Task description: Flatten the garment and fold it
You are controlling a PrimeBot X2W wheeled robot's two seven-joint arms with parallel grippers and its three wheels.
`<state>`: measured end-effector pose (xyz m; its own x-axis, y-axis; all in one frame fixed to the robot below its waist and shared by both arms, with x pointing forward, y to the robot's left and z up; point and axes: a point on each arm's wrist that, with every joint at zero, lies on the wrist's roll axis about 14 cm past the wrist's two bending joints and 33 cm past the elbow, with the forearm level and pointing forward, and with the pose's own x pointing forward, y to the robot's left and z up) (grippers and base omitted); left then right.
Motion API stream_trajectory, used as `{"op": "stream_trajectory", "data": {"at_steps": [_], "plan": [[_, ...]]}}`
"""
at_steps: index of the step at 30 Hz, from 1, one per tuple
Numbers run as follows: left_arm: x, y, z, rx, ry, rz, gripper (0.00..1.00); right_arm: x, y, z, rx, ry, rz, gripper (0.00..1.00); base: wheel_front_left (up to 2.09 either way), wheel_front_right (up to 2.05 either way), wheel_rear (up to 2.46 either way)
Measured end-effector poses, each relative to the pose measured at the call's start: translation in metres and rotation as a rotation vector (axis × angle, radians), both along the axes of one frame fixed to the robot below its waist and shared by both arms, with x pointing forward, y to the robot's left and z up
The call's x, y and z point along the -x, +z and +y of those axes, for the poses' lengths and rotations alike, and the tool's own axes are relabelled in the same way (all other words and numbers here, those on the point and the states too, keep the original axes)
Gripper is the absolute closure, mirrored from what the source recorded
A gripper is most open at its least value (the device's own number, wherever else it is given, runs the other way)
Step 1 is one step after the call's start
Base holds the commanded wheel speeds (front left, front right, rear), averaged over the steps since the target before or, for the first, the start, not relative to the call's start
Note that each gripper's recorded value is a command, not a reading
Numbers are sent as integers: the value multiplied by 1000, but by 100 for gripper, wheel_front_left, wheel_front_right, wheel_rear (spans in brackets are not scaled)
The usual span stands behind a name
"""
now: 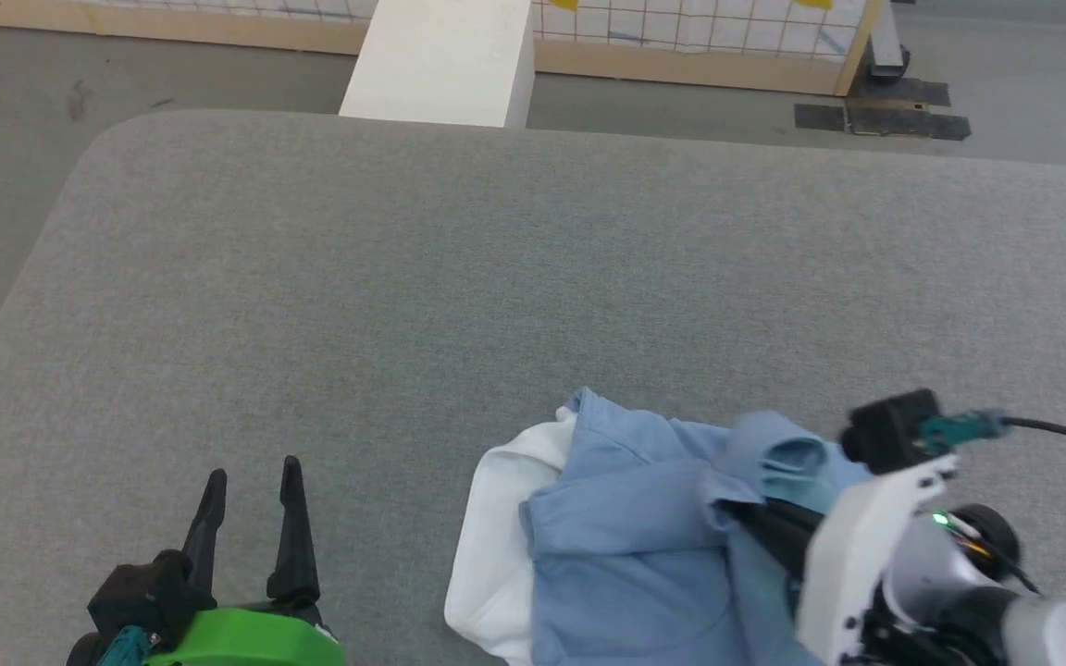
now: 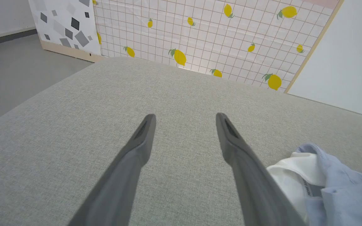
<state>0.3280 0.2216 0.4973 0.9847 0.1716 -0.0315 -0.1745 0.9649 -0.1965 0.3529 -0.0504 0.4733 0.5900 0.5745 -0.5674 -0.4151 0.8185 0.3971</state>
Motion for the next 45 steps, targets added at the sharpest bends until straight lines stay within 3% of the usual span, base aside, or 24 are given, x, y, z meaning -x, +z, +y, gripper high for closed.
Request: {"op": "stream_trajectory", "data": {"at_steps": [7, 20, 22, 23, 24, 30, 35, 40, 45], "plan": [[3, -5, 5, 5, 21, 15, 0, -2, -1, 56, -29, 161, -12, 100, 0, 0, 0], [7, -14, 7, 24, 42, 38, 0, -4, -40, 117, -7, 320, -14, 100, 0, 0, 0], [7, -14, 6, 26, 39, 37, 0, -5, -47, 119, 3, 322, -11, 76, 0, 0, 0], [7, -15, 6, 26, 39, 36, 0, -6, -51, 120, 11, 324, -14, 53, 0, 0, 0], [7, -15, 7, 27, 42, 36, 0, -7, -53, 121, 15, 322, -16, 0, 0, 0, 0], [7, -17, 6, 38, 40, 38, 0, -9, -50, 129, -22, 320, -37, 0, 0, 0, 0], [2, -16, 1, 41, 16, 31, 0, -25, -22, 124, -93, 257, -112, 0, 0, 0, 0], [-2, -8, -4, 40, -5, 6, 0, -66, 6, 60, -72, 18, -262, 0, 0, 0, 0], [-7, -5, -7, 32, -26, -2, 0, -56, -13, -28, 18, -216, -234, 0, 0, 0, 0]]}}
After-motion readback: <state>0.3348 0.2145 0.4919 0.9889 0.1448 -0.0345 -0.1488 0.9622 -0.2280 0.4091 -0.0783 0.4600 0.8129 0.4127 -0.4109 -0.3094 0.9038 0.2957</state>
